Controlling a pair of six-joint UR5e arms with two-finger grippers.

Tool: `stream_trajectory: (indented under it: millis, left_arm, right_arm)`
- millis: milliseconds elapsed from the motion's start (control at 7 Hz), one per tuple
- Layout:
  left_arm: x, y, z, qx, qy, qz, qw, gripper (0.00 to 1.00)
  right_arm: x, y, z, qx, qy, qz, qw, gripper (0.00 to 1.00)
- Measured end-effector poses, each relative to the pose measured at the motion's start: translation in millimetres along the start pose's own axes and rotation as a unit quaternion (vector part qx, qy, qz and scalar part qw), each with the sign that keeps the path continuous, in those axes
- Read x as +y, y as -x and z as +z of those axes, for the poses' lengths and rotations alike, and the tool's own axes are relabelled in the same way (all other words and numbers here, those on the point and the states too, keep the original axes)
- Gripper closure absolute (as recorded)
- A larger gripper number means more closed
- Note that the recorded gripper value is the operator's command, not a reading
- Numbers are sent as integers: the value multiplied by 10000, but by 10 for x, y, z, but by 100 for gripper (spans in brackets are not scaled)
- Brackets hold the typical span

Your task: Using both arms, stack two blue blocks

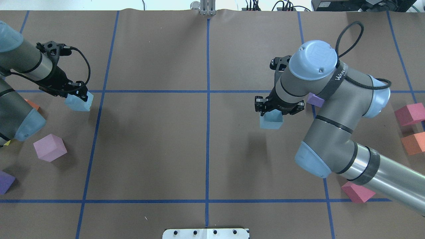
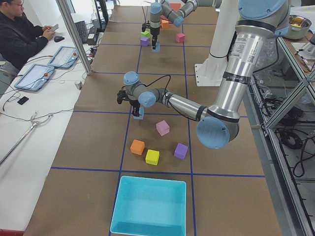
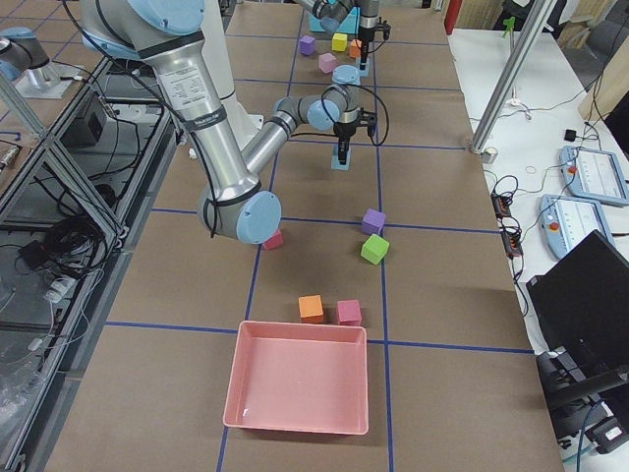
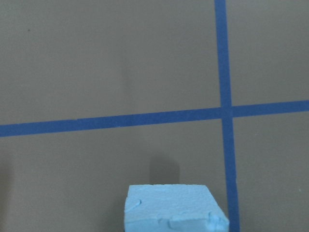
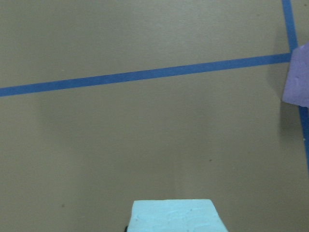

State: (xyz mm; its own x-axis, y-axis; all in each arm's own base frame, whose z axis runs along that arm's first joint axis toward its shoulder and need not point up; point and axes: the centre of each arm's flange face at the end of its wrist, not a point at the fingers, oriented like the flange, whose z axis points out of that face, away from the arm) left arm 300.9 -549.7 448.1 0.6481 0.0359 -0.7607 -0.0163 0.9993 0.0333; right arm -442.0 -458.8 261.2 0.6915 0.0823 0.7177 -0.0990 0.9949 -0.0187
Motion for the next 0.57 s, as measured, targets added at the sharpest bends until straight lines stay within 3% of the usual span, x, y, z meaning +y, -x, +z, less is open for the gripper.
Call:
stream_trajectory:
  millis: [571]
  left_arm:
    - [-175,-519,-322,27,-25,-484,9988,56]
  right_arm:
    - [-127,1085,209,-53,-115,-417,9991,50]
